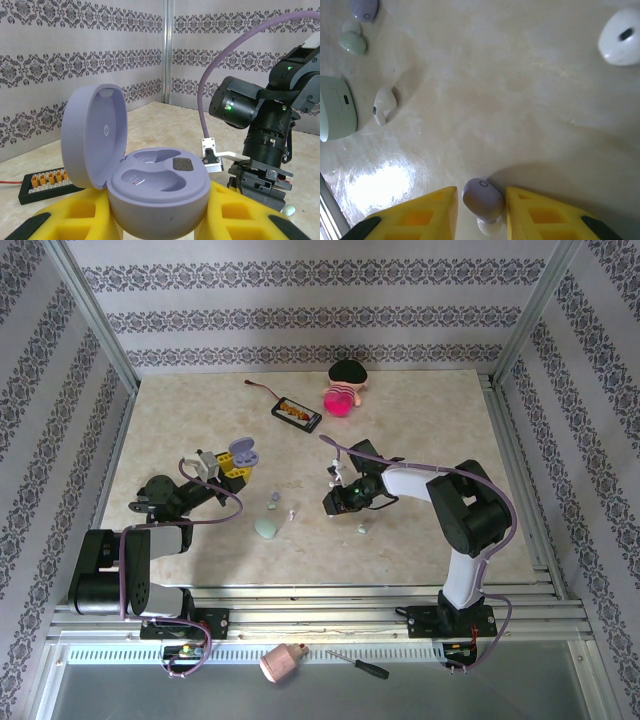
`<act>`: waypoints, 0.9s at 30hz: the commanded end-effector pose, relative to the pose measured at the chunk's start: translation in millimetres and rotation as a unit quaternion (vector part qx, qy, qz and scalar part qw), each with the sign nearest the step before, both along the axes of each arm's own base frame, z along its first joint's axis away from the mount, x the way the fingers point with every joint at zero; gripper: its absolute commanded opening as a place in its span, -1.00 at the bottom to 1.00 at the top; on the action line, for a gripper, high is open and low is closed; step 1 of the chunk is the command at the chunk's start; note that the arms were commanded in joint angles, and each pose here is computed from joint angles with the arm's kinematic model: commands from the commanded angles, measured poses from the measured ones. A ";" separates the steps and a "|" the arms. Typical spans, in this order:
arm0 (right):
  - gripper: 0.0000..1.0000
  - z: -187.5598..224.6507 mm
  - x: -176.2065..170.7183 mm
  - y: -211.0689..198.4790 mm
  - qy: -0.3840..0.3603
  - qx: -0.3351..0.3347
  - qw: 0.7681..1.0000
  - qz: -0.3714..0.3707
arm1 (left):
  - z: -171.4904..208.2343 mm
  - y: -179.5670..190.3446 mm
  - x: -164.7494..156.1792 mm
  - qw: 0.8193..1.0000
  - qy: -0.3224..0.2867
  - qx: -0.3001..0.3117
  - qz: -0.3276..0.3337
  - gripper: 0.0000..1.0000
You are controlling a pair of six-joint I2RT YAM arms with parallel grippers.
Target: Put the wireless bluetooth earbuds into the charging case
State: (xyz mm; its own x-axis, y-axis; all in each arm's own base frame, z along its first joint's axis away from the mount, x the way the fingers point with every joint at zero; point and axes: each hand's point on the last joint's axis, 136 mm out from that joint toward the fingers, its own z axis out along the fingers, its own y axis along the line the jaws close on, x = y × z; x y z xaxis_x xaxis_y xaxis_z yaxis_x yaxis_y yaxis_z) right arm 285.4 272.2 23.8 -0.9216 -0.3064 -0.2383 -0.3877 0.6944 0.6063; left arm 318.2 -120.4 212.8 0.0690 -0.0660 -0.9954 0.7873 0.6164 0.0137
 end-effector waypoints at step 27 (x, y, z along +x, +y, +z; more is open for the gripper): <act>-0.14 10.6 -1.6 23.0 -0.007 0.021 0.996 0.083 | 11.6 0.3 -3.2 0.999 -0.032 0.003 -0.005 -0.68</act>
